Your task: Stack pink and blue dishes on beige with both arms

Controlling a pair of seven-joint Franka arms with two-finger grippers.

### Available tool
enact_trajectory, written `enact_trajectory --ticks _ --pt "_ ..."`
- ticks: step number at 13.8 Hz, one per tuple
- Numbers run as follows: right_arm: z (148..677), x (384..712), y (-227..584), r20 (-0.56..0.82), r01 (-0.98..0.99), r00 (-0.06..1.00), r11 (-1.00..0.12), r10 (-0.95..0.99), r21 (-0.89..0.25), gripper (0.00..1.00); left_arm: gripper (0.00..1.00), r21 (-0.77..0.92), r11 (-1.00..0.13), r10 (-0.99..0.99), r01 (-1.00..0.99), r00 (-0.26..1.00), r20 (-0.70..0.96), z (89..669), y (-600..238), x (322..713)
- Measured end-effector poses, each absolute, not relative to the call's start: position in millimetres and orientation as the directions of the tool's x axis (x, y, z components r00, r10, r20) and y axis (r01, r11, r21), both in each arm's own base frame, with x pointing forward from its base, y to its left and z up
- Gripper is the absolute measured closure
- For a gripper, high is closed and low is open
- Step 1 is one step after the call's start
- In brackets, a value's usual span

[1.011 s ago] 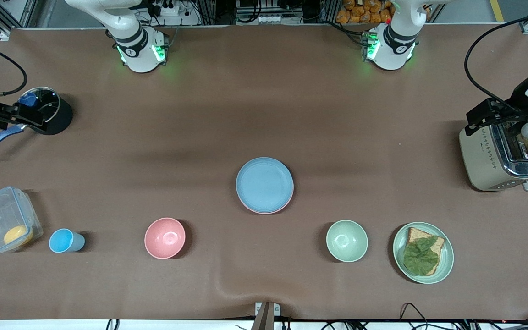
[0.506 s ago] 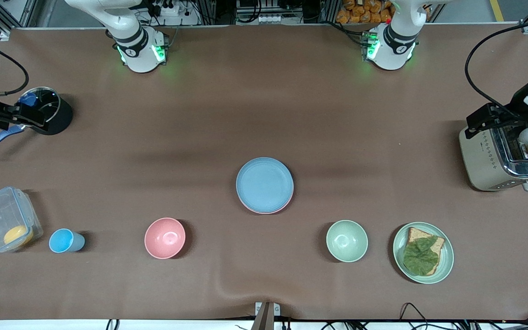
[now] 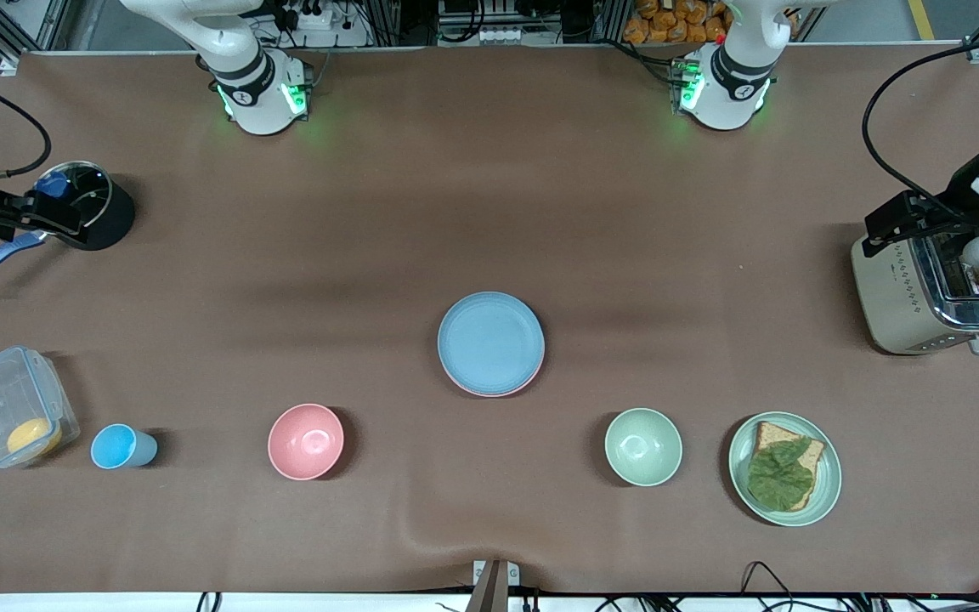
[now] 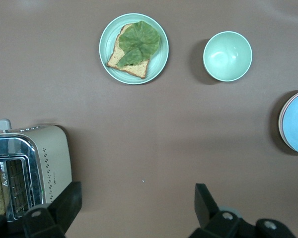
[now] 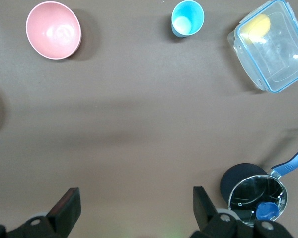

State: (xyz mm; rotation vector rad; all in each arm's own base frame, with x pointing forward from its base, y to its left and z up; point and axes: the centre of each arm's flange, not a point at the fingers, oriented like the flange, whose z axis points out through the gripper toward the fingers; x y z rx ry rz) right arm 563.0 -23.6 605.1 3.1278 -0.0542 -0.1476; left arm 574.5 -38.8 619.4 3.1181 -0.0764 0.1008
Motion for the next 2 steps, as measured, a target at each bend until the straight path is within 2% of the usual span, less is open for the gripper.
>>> enact_trajectory --ticks 2 --pt "605.1 562.9 -23.8 -0.094 -0.034 0.995 -0.999 -0.035 0.011 0.0 0.0 0.019 -0.999 -0.048 -0.05 0.997 0.065 619.5 -39.0 574.5"
